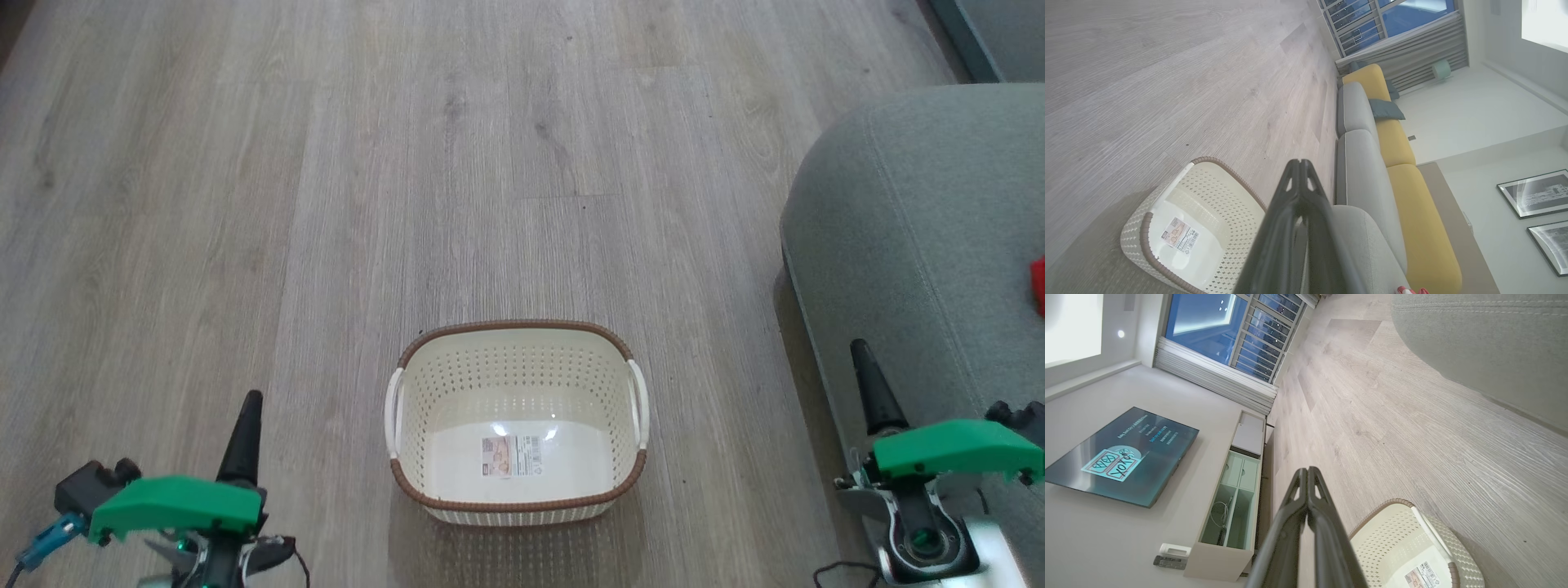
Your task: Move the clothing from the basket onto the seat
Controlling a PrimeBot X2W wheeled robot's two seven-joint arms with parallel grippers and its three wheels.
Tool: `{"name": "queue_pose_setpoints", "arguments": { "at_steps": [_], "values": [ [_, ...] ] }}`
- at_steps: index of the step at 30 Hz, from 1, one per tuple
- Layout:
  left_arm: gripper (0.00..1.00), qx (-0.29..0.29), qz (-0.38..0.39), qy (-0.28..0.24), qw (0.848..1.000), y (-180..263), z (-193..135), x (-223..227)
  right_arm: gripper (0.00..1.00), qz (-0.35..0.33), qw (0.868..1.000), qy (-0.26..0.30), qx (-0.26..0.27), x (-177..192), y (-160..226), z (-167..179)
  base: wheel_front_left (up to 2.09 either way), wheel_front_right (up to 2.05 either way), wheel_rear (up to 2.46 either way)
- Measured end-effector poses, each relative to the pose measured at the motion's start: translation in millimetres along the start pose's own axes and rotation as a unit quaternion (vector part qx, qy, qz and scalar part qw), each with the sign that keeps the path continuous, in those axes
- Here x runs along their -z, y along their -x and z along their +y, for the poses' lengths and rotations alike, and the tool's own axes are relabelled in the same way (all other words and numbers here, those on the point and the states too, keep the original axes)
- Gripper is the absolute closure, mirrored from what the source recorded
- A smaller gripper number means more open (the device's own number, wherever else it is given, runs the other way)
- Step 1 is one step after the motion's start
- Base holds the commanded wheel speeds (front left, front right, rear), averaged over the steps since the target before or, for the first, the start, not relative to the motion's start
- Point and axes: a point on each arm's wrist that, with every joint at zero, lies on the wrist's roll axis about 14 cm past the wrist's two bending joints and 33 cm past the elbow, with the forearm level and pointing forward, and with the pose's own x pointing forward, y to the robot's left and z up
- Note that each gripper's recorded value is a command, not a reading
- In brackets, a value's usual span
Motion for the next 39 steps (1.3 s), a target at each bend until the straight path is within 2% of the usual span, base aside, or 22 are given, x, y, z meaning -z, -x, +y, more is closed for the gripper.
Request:
{"name": "queue_pose_setpoints", "arguments": {
  "at_steps": [18,39],
  "values": [
    [1.00,0.013,0.008,0.099,0.995,0,-7,-1,1.00,0.001,0.995,-0.101,-0.011,-3,0,6,0.00,0.00,0.00],
    [1.00,0.036,0.013,0.216,0.976,0,-18,-5,1.00,0.003,0.975,-0.220,-0.029,-7,4,12,0.00,0.00,0.00]
  ]
}}
